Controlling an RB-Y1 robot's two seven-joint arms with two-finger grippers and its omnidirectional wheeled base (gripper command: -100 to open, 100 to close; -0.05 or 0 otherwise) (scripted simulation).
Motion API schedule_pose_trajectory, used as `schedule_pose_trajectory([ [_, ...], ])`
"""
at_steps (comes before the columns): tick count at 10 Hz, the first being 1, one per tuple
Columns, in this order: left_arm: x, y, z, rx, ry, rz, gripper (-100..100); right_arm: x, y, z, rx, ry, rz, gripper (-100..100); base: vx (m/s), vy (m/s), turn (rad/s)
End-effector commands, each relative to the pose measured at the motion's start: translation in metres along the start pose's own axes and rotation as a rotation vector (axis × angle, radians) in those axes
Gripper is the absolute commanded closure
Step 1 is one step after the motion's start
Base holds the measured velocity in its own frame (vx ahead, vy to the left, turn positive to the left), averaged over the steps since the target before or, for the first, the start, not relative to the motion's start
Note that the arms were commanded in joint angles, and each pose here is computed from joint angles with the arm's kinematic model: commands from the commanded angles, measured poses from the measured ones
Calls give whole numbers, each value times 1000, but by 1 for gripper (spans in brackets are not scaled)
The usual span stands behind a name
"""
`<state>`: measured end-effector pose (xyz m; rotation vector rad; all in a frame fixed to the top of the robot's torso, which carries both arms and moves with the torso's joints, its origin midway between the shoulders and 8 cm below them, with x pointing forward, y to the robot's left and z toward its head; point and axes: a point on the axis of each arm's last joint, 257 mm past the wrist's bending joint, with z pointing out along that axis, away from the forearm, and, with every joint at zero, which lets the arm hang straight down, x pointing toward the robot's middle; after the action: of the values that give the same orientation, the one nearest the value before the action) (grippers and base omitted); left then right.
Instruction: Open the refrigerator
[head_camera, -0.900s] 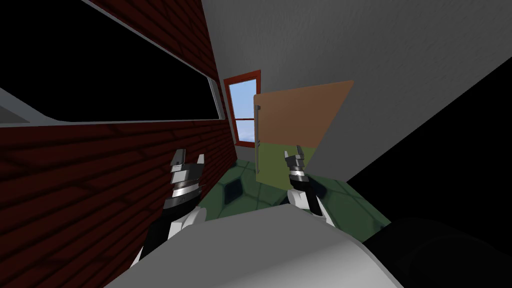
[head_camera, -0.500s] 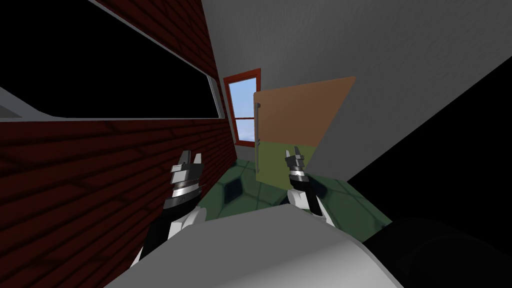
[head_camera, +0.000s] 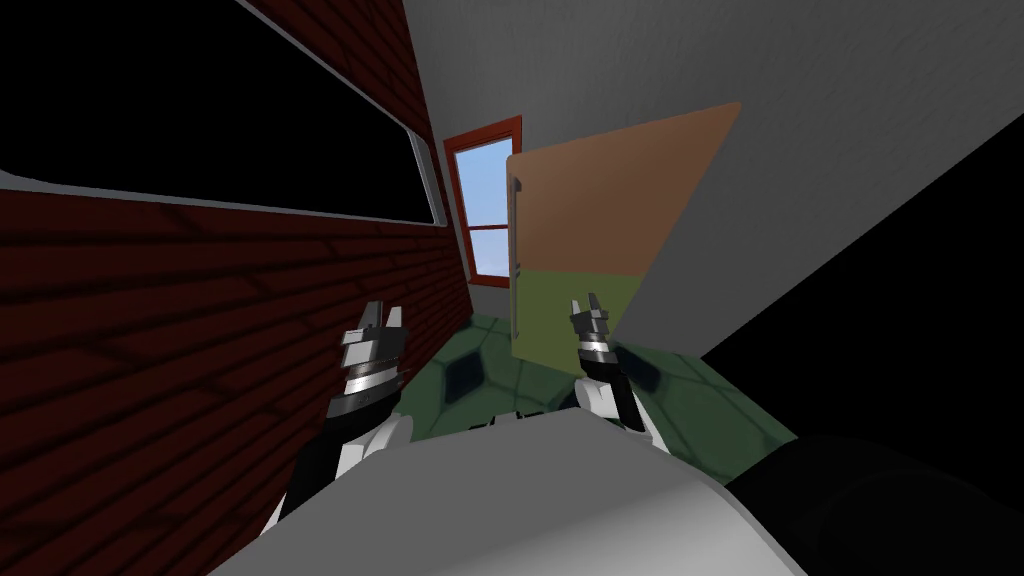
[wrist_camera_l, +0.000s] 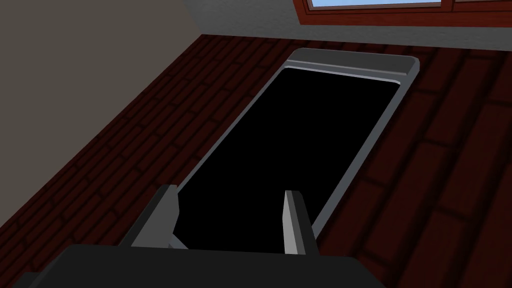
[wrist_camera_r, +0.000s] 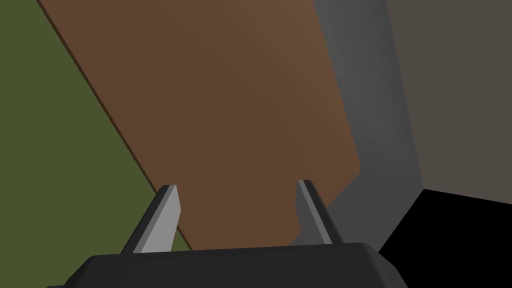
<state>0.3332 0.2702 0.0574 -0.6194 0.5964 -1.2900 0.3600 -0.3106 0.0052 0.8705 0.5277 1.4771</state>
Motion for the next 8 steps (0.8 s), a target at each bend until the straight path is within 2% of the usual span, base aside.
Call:
schedule_pose_trajectory([
  [1, 0, 0, 0, 0, 0, 0, 0, 2, -5, 0, 17, 35, -35, -100, 4, 10, 34],
  [5, 0, 0, 0, -1, 0, 0, 0, 2, -28, 1, 85, 127, -180, -100, -3, 29, 67],
  [8, 0, 0, 0, -1, 0, 0, 0, -6, -52, 0, 145, 192, -332, -100, -6, 52, 117],
])
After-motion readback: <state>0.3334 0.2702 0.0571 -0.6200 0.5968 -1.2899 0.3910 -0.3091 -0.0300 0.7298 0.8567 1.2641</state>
